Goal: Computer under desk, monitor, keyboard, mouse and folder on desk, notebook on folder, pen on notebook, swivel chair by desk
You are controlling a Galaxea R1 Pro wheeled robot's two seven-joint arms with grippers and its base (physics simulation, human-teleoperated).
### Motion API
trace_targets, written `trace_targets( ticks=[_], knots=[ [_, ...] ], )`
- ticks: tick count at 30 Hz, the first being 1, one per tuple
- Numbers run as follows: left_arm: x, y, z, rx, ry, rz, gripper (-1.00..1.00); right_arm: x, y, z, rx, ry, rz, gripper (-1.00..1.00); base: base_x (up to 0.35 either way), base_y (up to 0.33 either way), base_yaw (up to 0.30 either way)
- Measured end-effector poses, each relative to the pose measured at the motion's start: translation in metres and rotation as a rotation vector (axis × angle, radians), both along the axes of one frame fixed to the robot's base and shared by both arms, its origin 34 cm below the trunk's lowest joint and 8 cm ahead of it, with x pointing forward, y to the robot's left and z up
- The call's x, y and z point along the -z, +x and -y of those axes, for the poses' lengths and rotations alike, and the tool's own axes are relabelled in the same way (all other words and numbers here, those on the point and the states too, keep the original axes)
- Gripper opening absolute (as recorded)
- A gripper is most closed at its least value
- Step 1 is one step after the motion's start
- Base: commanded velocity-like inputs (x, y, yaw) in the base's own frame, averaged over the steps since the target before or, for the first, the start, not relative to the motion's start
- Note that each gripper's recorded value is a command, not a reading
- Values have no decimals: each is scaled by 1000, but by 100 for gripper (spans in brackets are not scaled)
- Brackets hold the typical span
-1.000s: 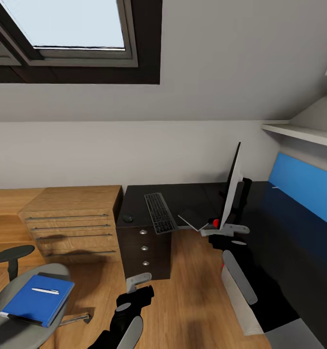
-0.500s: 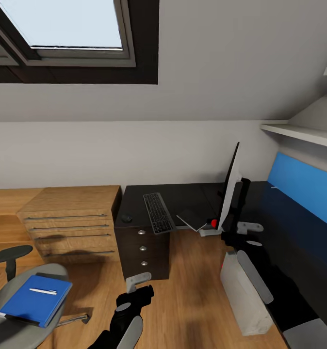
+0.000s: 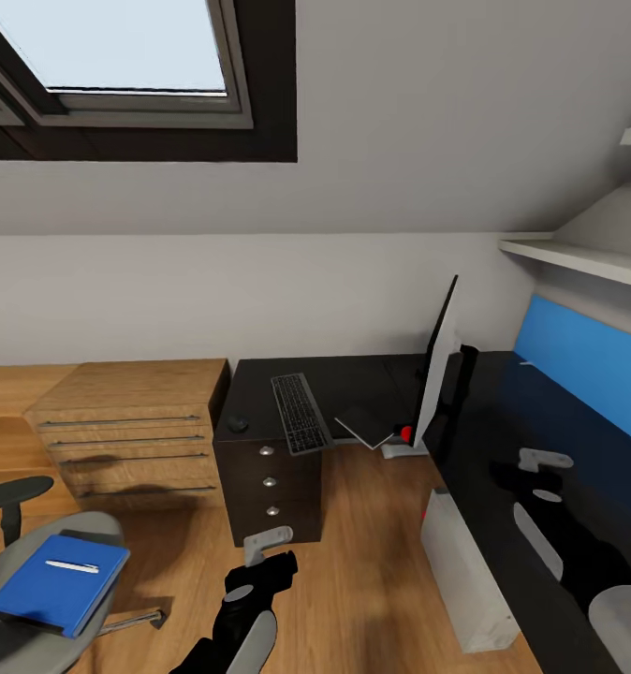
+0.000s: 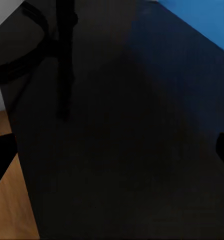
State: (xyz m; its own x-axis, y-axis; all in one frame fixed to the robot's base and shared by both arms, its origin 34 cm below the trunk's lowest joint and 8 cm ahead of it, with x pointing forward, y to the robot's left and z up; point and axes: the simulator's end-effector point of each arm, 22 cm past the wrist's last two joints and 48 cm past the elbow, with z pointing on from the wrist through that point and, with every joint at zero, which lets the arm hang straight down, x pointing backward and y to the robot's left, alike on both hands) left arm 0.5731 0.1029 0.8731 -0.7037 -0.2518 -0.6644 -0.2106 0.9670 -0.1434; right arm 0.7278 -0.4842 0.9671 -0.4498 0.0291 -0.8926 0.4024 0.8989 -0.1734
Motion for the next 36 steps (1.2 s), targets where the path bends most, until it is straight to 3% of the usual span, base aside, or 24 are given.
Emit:
trace_targets(
  ticks=[3,6,9,15,16,17,19,36],
  knots=[
    [0,0,0,0,0,0,100,6,4,14,9,-26,5,100,1,-2,0],
    [1,0,0,1,0,-1,100,14,9,19,-22,-31,18,100,0,0,0],
    [1,0,1,2,0,-1,100,23,10,17,-69,-24,27,100,0,0,0],
    [1,-1,1,2,1,-2,100,29,10,14,-108,-13,37,100,0,0,0],
    [1,-1,1,1,1,-2,100,27,13,10,-126,-9,47,100,0,0,0],
    [1,0,0,0,2,-1,100,17,21,-1,-179,-2,93,100,0,0,0],
    [1,0,-1,-2,1,-1,100,14,24,-5,-197,2,109,100,0,0,0],
    [1,0,-1,-3,-1,-2,100,-2,36,-18,-228,17,127,100,0,0,0]
  ],
)
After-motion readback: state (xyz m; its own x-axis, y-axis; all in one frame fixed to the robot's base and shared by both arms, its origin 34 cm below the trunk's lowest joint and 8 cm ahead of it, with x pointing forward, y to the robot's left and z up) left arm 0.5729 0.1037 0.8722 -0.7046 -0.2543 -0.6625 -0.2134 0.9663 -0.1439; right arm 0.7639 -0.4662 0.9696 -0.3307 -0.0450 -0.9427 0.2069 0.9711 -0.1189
